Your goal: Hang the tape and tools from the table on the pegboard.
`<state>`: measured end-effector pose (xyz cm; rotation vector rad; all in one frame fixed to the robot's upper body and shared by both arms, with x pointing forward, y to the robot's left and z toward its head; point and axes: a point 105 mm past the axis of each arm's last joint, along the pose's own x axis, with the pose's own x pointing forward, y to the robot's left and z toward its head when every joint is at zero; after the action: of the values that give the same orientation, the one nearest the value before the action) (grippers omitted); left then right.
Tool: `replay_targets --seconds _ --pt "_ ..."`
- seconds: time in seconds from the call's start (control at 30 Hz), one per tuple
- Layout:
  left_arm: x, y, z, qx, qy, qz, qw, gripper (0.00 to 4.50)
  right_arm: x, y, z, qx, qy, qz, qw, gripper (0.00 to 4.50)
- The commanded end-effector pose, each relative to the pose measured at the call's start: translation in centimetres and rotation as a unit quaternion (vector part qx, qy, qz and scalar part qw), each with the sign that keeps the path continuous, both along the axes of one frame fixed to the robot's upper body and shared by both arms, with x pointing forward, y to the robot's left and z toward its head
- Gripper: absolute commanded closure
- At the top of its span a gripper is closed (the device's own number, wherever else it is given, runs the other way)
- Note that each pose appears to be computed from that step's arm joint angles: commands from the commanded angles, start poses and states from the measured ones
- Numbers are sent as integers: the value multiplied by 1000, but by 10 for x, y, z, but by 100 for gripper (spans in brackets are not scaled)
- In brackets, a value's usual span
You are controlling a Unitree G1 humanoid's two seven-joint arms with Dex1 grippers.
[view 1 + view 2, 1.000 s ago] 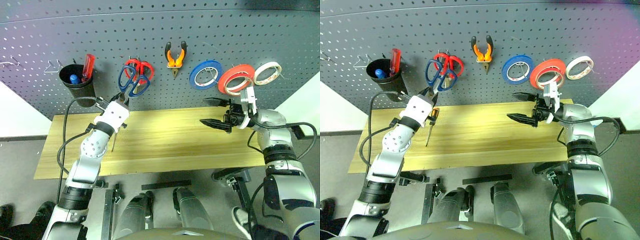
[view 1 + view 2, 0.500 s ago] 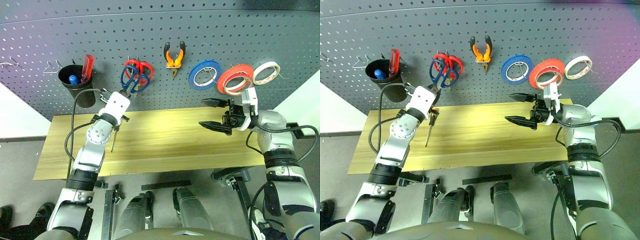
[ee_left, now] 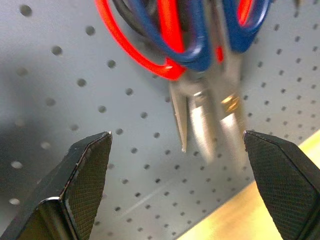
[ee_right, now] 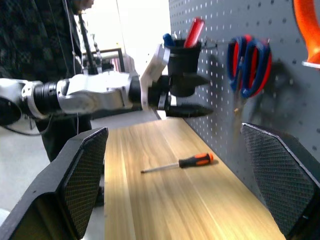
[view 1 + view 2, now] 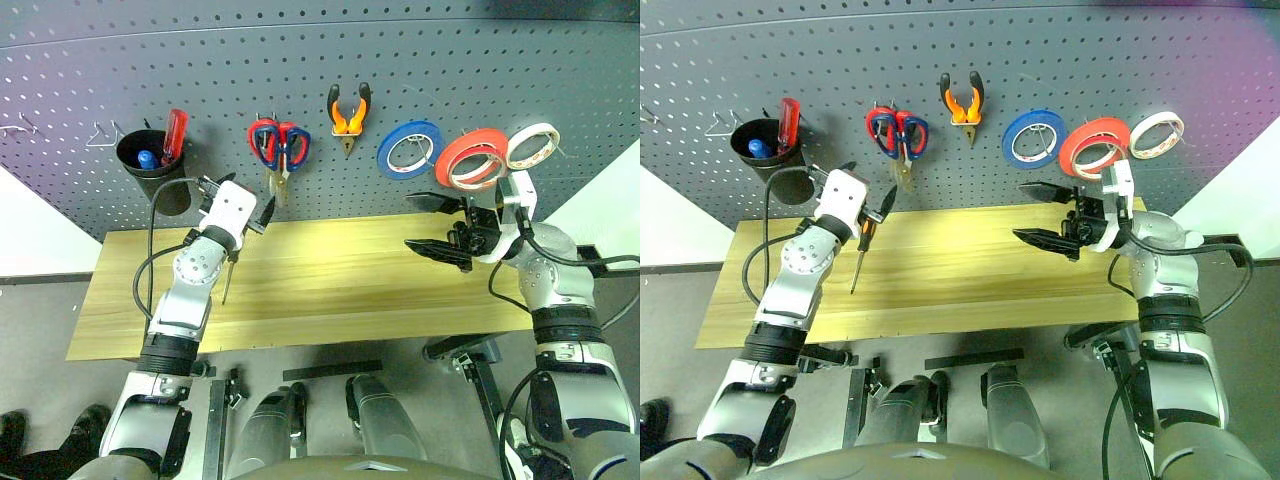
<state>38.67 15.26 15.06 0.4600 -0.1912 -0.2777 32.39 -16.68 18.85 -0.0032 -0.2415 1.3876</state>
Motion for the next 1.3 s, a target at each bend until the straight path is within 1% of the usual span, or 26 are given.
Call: replay_targets --seconds 0.03,0.13,0.2,0.23,0.33,0.4,0.43,0.47,0.57,0.7,0.93,1.17,1.23,1.3 --pt "-15 -3 1 2 1 -15 1000 6 -6 -1 16 32 -21 10 999 0" --pt "-35 3 -13 -2 25 -17 1000 6 -11 0 23 52 -18 26 998 0" --pt "-44 9 -19 -1 35 -4 999 6 -13 2 22 54 -15 29 998 0" --pt "-50 14 -26 -4 50 4 999 6 -14 3 19 53 -11 32 998 0" --pt "-61 33 -48 -49 109 51 991 6 -16 8 17 57 -5 40 998 0" --pt "-65 44 -58 -71 134 77 985 6 -17 10 17 57 -3 44 997 0" --pt "-66 51 -64 -71 146 98 982 6 -18 12 16 55 -3 47 997 0" --pt "-65 57 -68 -70 154 116 979 6 -18 14 16 54 -1 50 997 0" --pt "-61 61 -69 -100 171 134 971 6 -20 17 13 47 4 57 997 0" --pt "-51 62 -61 -105 166 143 970 6 -23 20 12 42 8 61 997 0" --pt "-32 88 -53 -112 163 178 964 6 -29 23 10 30 12 64 997 0" --pt "-25 100 -57 -114 175 185 960 6 -36 19 10 24 20 55 998 0" --pt "-24 99 -57 -122 179 181 959 6 -40 18 9 22 23 53 998 0" --pt "-23 98 -57 -113 179 175 961 6 -44 19 9 20 24 52 998 0"
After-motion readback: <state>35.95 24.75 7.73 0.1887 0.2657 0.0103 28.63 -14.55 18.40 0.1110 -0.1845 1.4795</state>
